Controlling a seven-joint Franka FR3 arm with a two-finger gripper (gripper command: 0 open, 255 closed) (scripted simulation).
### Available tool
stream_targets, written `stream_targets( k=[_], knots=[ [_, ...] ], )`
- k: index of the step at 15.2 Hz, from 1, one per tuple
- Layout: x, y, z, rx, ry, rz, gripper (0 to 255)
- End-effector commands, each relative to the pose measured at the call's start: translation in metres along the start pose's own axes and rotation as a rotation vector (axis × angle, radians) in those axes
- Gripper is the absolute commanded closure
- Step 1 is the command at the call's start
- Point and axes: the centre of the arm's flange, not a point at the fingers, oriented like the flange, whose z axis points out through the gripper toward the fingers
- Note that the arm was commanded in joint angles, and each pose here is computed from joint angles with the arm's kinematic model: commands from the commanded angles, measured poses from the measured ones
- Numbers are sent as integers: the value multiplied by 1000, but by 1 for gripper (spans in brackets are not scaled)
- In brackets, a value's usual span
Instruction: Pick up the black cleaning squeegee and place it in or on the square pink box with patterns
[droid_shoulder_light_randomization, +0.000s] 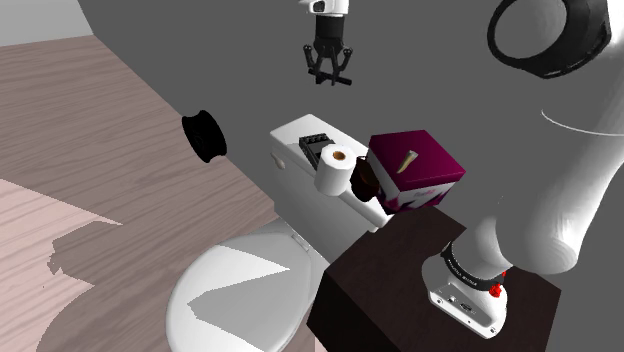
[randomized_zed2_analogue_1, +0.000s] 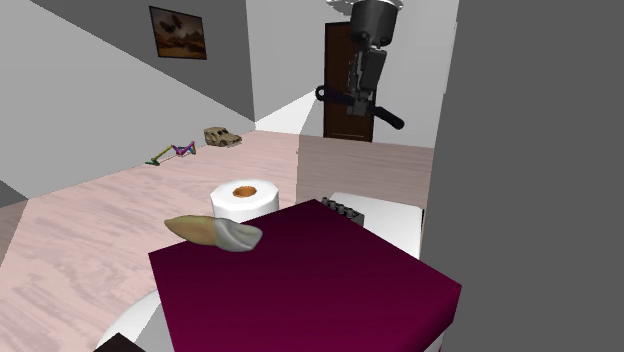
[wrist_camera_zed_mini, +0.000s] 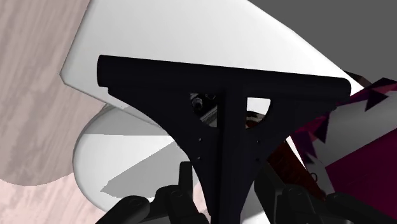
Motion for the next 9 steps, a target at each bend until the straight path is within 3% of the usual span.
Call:
stream_targets(
  k=[1, 9],
  knots=[
    [9, -24, 5, 0, 0, -1, 255],
    [48, -120, 24, 0, 1, -1, 255]
  ],
)
